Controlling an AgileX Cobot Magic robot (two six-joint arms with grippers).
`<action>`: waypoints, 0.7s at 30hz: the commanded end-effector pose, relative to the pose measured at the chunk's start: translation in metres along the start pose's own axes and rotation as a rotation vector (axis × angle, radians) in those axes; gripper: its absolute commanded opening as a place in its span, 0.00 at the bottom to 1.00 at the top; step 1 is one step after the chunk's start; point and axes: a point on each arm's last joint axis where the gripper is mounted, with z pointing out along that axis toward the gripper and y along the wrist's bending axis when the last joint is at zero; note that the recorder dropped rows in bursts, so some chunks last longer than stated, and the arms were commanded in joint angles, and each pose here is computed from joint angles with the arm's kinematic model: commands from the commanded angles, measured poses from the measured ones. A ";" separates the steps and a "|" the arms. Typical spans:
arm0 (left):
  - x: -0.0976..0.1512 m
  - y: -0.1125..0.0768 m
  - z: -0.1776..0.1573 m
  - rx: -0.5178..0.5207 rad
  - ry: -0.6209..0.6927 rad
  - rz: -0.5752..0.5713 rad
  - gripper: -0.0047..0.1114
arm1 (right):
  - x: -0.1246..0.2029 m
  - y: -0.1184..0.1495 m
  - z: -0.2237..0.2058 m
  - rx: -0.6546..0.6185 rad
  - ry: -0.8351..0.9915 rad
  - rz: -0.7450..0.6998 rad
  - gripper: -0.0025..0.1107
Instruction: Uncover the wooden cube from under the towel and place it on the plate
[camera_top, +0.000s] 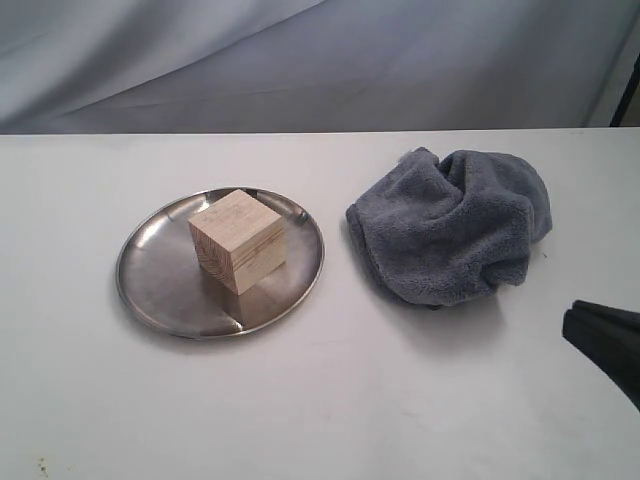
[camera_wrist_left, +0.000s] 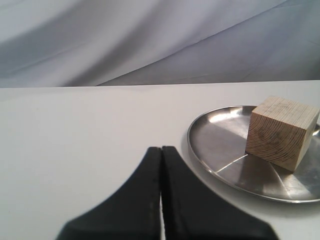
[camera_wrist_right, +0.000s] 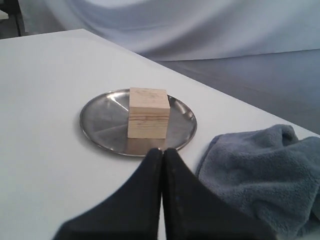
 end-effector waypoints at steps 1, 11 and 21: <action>0.001 0.000 0.000 -0.002 -0.007 -0.008 0.04 | 0.023 -0.002 -0.010 0.061 -0.023 0.022 0.02; 0.001 0.000 0.000 -0.002 -0.007 -0.008 0.04 | 0.061 -0.022 -0.018 0.400 -0.044 0.135 0.02; 0.001 0.000 0.000 -0.002 -0.007 -0.008 0.04 | 0.060 -0.025 -0.040 0.630 -0.154 0.133 0.02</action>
